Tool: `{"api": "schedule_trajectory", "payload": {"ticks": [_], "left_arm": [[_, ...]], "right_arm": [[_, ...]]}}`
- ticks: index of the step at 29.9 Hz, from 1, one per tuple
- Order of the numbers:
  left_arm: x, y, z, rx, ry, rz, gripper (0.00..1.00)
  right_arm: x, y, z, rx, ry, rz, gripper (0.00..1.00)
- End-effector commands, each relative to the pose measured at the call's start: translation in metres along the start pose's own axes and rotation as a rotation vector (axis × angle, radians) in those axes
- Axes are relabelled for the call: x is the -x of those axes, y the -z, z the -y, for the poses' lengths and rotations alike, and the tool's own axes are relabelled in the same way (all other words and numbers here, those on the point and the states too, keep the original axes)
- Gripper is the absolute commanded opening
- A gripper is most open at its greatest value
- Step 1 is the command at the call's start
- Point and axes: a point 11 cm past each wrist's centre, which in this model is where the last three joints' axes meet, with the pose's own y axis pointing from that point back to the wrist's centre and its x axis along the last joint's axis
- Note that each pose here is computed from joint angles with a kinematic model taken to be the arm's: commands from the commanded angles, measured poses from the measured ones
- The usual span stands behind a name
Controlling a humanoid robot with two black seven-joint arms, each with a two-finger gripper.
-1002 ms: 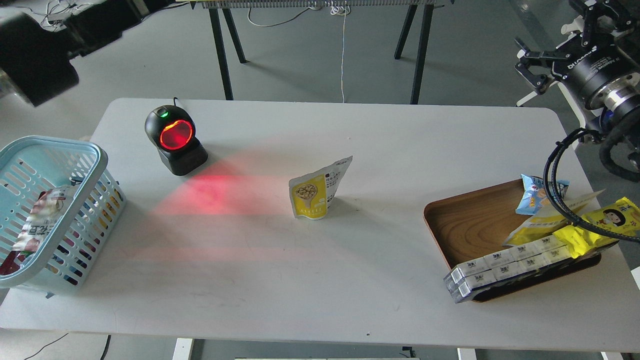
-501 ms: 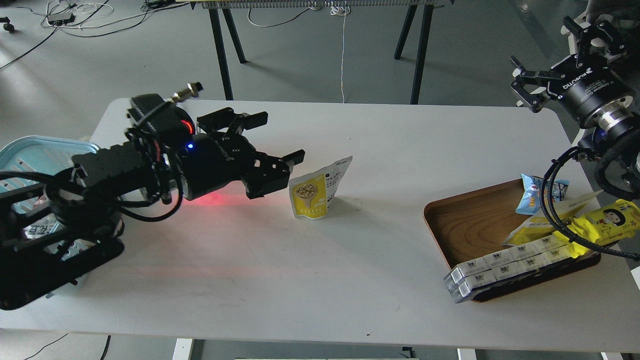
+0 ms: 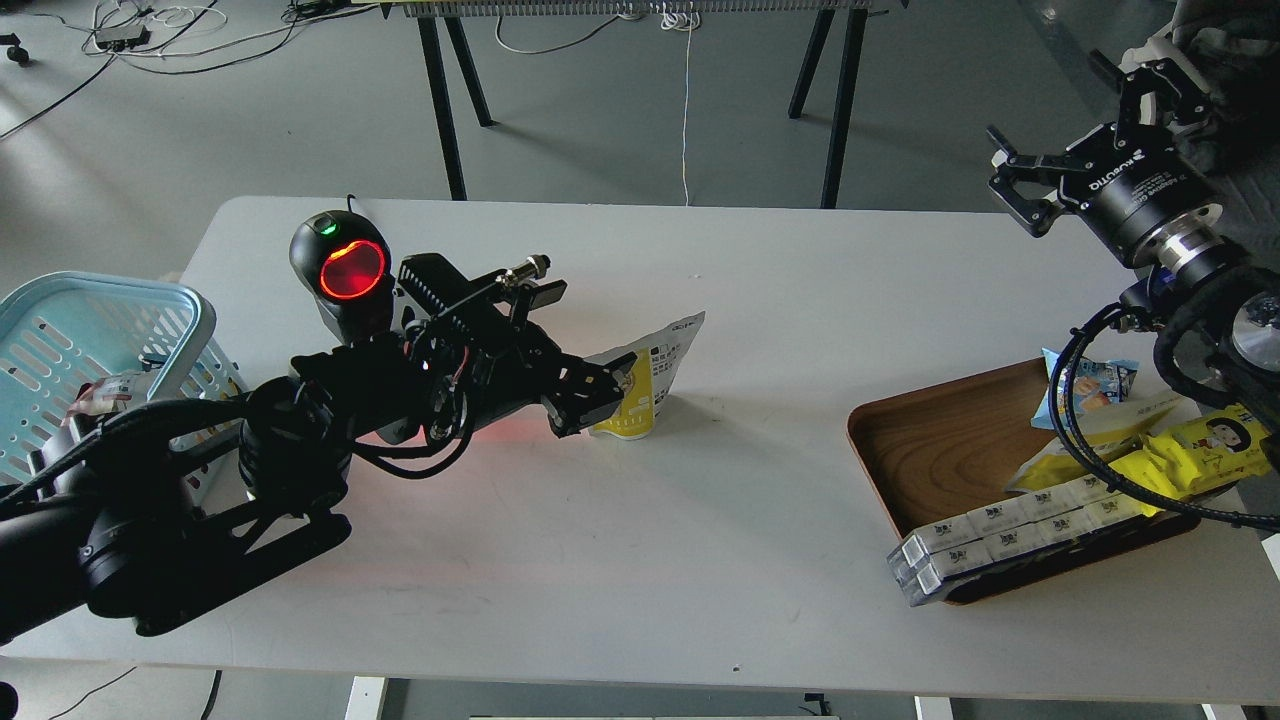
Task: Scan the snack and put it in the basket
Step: 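Reach the left gripper to the yellow packet and grasp it, then hold the packet in front of the barcode scanner with the left gripper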
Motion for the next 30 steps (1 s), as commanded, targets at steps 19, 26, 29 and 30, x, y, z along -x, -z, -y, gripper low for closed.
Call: {"api": "schedule_trajectory", "payload": {"ticks": [19,26,29,30], "left_arm": [[0.028,-0.030,0.021,0.050,0.053,-0.092,0.00],[0.026,-0.024,0.019,0.034,0.020,-0.104,0.00],[0.019,-0.018,0.017,0.022,-0.024,-0.110,0.00],[0.014,-0.013,0.015,0.012,-0.044,-0.112,0.00]], "right_arm": [[0.000,-0.005,0.001,0.018,0.000,-0.025,0.96],[-0.001,-0.005,0.002,0.018,-0.008,-0.026,0.96],[-0.001,-0.005,0.001,0.018,-0.015,-0.026,0.96],[-0.001,-0.004,0.002,0.016,-0.016,-0.026,0.96]]}}
